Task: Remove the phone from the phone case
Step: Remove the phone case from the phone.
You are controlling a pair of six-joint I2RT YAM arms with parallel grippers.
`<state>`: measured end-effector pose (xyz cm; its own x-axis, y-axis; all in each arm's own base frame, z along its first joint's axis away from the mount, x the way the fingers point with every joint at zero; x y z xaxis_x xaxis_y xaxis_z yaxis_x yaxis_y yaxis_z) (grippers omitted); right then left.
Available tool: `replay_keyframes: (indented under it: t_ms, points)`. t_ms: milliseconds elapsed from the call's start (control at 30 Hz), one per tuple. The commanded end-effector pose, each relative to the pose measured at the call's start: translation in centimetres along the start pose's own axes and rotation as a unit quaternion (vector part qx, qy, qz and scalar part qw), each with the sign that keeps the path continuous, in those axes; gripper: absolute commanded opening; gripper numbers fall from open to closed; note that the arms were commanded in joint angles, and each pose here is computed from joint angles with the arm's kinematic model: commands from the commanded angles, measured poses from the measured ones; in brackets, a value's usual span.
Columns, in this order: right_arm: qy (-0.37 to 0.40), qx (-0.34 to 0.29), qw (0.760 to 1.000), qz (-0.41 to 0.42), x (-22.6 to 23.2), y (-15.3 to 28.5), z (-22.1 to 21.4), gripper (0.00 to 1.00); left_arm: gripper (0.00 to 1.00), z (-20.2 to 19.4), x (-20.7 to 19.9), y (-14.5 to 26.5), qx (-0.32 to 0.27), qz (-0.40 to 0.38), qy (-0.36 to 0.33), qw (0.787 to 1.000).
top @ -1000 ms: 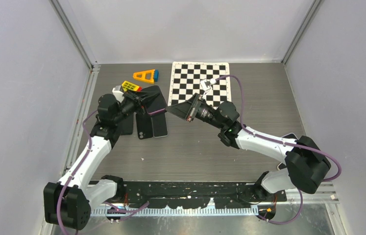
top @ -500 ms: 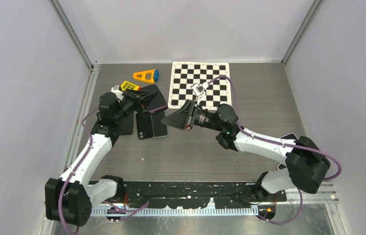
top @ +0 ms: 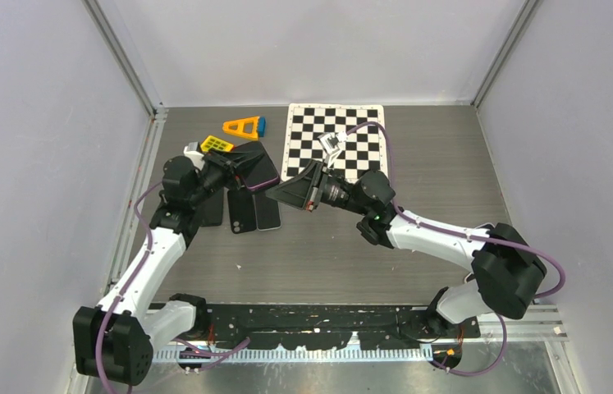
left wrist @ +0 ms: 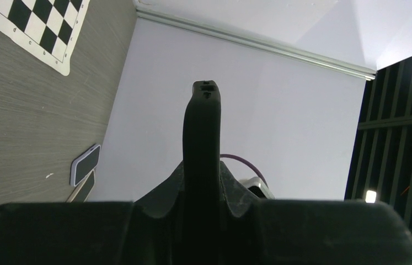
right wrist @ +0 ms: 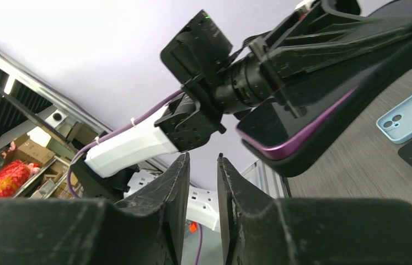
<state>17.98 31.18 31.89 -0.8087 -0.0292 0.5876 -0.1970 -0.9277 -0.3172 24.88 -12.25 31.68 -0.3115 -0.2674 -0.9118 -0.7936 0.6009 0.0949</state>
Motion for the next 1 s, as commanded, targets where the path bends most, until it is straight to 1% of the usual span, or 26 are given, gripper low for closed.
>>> replay_keyframes:
  t_ms: [0, 167, 367, 600, 700, 900, 967]
  points:
    - [0.011, -0.037, 0.999, 0.007, 0.5, -1.3, 1.5, 0.31, 0.0, -1.4, -2.2, 1.1, 0.021, -0.05, -0.019, 0.998]
    - [0.004, -0.035, 0.999, -0.035, -0.6, -1.4, 1.1, 0.31, 0.0, -1.6, -2.4, 1.2, 0.03, -0.054, -0.016, 0.998]
    - [-0.015, -0.051, 0.992, -0.114, -2.6, -1.0, 0.6, 0.31, 0.0, -3.0, -2.9, 1.7, 0.045, -0.053, -0.024, 0.997]
    - [-0.085, -0.059, 0.977, -0.187, -5.4, -1.2, -0.5, 0.31, 0.0, -4.1, -3.3, 2.0, 0.067, -0.063, -0.034, 0.995]
    - [-0.117, -0.059, 0.969, -0.21, -6.6, -1.2, -1.3, 0.33, 0.0, -4.4, -4.0, 2.1, 0.069, -0.075, -0.04, 0.994]
    - [-0.158, -0.059, 0.952, -0.254, -8.2, -1.1, -2.2, 0.34, 0.0, -5.1, -5.2, 2.3, 0.082, -0.091, -0.051, 0.991]
    - [-0.165, -0.06, 0.948, -0.266, -8.6, -1.1, -2.4, 0.36, 0.0, -5.2, -5.3, 2.3, 0.084, -0.093, -0.052, 0.991]
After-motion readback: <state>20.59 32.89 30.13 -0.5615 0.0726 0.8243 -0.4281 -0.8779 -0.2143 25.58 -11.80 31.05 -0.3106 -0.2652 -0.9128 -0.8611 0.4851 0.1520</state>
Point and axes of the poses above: each gripper's point midway between its finger pads, its own y axis back along the fingers, its own x axis along the line the jaws close on, z = x × y, the point moved 9 cm from there along y, back along the fingers, and after that the axes turned 13 degrees about y, right-handed, at the moved point
